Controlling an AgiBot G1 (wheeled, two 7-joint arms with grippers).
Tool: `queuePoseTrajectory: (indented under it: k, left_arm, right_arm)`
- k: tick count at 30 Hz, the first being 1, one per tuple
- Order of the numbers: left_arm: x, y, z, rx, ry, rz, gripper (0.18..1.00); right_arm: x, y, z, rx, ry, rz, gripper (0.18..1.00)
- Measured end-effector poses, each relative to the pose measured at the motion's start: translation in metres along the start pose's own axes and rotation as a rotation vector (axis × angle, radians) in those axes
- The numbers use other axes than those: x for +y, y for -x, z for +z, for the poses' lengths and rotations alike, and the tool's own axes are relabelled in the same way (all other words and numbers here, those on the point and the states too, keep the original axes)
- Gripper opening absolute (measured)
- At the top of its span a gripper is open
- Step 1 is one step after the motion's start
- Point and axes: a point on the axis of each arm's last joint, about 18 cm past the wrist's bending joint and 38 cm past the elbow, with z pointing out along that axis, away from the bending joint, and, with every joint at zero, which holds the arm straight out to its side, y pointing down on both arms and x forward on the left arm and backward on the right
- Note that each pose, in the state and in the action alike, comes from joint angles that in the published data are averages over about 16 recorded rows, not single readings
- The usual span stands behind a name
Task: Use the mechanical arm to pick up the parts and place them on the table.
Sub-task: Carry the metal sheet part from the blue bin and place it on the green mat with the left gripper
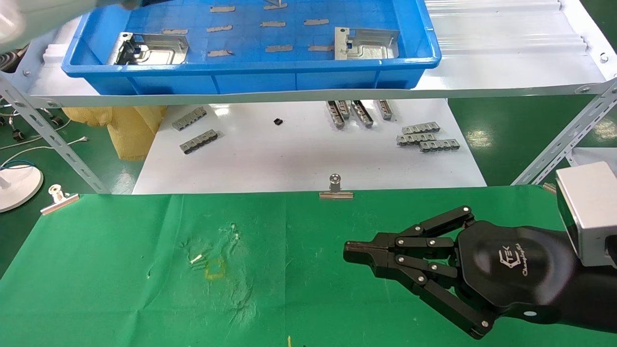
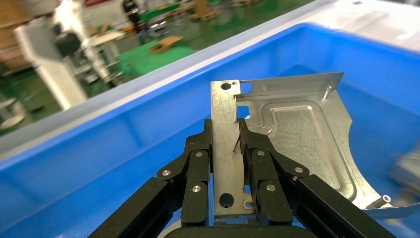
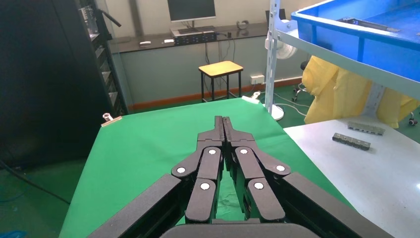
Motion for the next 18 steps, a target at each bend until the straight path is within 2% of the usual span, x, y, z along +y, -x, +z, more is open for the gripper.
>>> queuePoseTrajectory:
  k: [11, 18]
  left_arm:
    - [0.008, -0.009, -0.058, 0.266, -0.095, 0.098, 0.273]
    - [0.031, -0.02, -0.102, 0.438, -0.13, 0.19, 0.273]
  right_arm:
    - [0.0, 0.0, 0.0, 0.0, 0.0, 0.0, 0.255]
    - [0.0, 0.0, 0.0, 0.0, 0.0, 0.0, 0.354]
